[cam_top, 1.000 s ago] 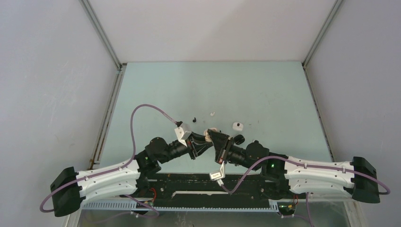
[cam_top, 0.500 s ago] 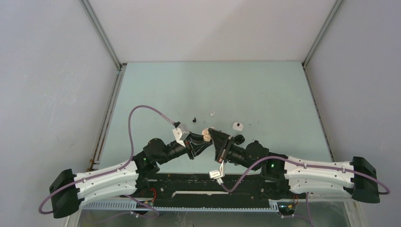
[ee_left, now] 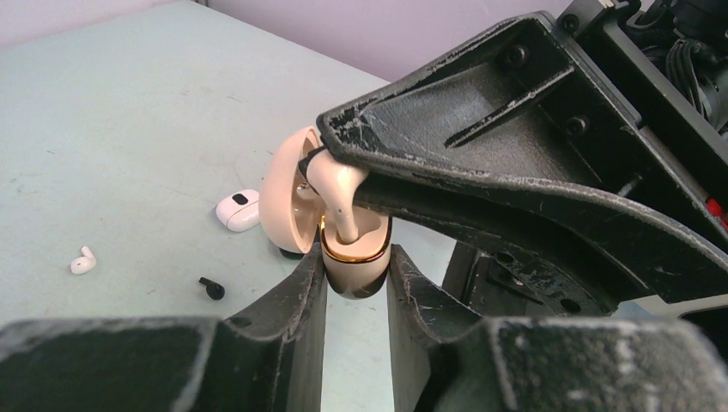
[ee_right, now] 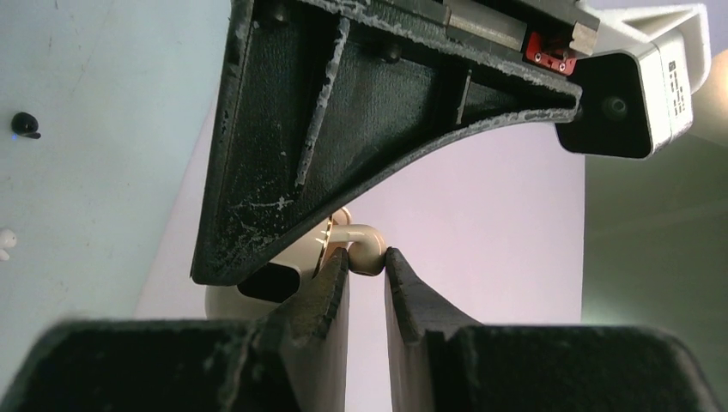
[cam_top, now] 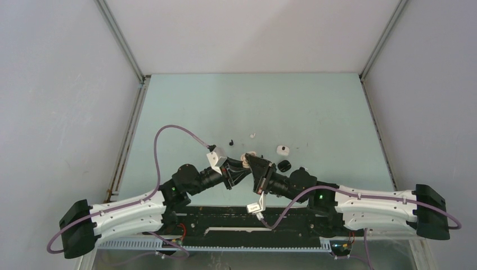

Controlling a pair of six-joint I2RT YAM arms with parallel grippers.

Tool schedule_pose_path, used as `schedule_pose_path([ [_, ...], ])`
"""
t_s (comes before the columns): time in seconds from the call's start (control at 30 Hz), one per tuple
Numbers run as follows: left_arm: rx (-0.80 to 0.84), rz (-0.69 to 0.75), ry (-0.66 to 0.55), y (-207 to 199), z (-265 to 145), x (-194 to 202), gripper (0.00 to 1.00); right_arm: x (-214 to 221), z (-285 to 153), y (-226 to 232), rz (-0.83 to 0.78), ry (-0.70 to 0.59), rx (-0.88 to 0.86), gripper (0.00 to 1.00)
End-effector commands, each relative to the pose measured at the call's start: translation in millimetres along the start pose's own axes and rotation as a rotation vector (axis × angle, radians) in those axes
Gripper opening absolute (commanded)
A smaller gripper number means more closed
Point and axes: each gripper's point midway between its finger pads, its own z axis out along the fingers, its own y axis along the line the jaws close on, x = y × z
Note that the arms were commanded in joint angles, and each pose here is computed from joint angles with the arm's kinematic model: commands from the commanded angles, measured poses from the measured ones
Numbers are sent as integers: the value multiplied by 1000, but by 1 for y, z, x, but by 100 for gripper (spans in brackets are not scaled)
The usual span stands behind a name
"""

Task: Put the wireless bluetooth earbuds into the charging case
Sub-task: Insert the left earbud into the left side groove of the charging case.

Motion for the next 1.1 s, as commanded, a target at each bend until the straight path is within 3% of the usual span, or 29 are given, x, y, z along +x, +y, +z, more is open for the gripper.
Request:
schedule_pose_path([
  [0.0,51,31,-73,-11,3,-22,0,-1,1,-15,-11,-1,58,0],
  [0.77,21,43,-119,-6,-5,-28,0,-8,3,8,-46,-11,-39,0],
  [1.0,24,46,-127,-6,-6,-28,0,-10,5,10,-64,-16,-46,11],
  [1.07,22,46,-128,-6,-6,-28,0,-11,5,11,-74,-17,-51,23],
])
